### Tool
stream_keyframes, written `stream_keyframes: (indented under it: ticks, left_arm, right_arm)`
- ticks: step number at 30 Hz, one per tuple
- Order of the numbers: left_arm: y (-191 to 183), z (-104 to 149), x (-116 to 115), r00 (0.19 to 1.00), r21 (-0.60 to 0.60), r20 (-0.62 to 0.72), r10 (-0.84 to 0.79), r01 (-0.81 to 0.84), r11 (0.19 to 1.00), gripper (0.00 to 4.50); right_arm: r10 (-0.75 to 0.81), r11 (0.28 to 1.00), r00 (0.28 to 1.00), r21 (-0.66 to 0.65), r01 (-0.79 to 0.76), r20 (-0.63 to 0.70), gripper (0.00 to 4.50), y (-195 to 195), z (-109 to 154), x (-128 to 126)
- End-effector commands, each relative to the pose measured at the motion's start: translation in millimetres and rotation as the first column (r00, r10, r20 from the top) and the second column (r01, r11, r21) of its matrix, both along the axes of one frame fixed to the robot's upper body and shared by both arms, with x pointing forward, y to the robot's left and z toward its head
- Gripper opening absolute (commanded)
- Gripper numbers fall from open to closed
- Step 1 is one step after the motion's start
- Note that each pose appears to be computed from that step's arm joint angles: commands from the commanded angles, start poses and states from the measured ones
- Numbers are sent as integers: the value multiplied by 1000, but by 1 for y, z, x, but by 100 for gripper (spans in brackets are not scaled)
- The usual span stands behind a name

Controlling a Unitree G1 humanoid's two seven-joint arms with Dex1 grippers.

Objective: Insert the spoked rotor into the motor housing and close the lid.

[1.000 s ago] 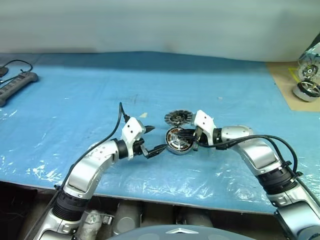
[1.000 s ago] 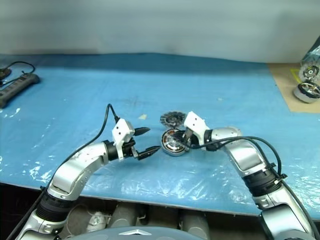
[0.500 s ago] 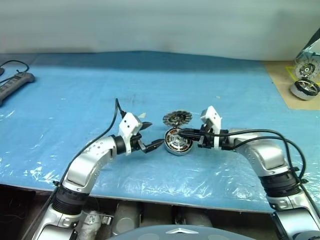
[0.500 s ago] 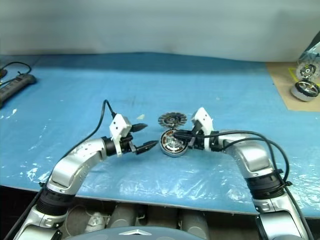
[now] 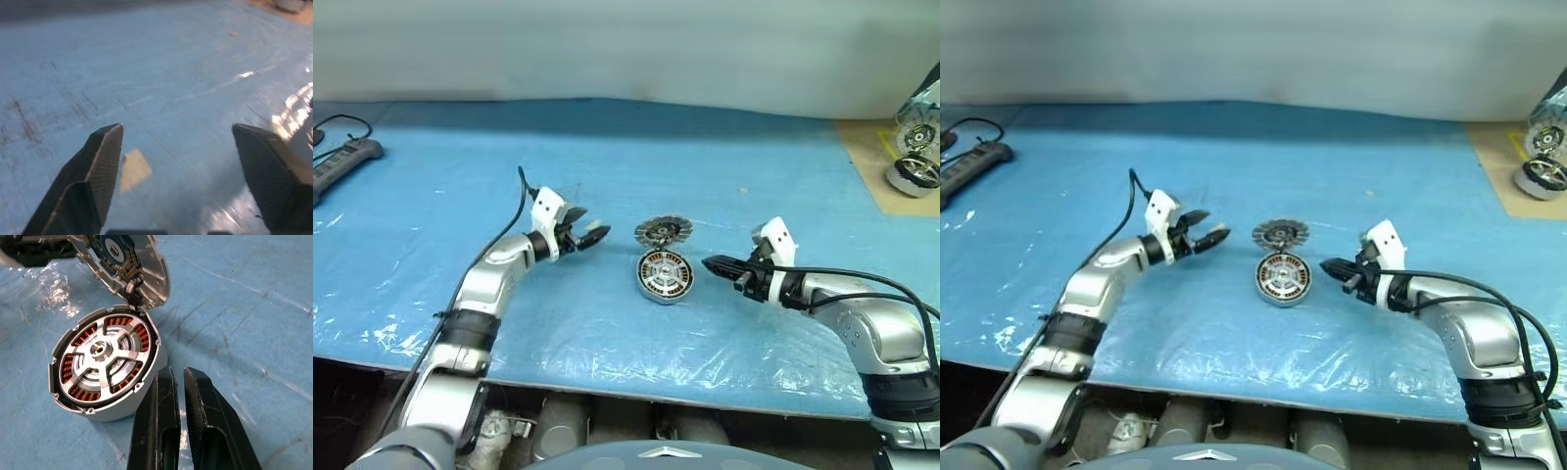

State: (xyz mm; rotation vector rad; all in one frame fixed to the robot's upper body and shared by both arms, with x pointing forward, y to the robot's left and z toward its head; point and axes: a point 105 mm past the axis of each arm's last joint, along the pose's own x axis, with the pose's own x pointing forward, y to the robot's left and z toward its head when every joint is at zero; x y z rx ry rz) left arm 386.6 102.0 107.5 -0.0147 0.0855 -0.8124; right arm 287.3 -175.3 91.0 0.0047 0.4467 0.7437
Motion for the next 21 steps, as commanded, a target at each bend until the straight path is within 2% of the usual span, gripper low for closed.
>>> stream_keyframes:
  ticks: [1, 5, 7, 8, 13, 16, 18, 21]
  left_arm:
    - [-18, 12, 16, 998, -47, 47, -43, 45, 998, 246]
    - [-51, 25, 28, 990, -110, 76, -118, 126, 986, 97]
    - [-74, 36, 28, 974, -97, 100, -203, 213, 972, 22]
    - [-84, 43, 26, 962, -101, 97, -255, 264, 959, 3]
    - [-110, 60, 12, 879, -85, 95, -468, 475, 876, 3]
    - [-118, 61, -9, 762, -82, 32, -647, 647, 758, 3]
    - [-115, 53, -21, 685, -67, -26, -728, 726, 685, 3]
    - [-111, 34, -32, 622, -8, -91, -778, 780, 625, 3]
  right_arm:
    - [-4, 1000, 999, 16, 3, 34, 32, 5, 7, -6]
    - [-41, 998, 999, 53, 40, 18, 32, 4, 6, -7]
    - [-50, 996, 999, 72, 49, 17, 32, -1, 11, -10]
    - [-43, 995, 999, 89, 42, 11, 32, -2, 15, -14]
    - [-30, 996, 999, 82, 31, -12, 32, -9, 18, -30]
    - [-63, 996, 998, 69, 64, -15, 32, -14, 16, -34]
    - [-83, 993, 997, 80, 83, -1, 32, -16, 19, -35]
    - [-97, 985, 995, 145, 92, 30, 32, -16, 34, -37]
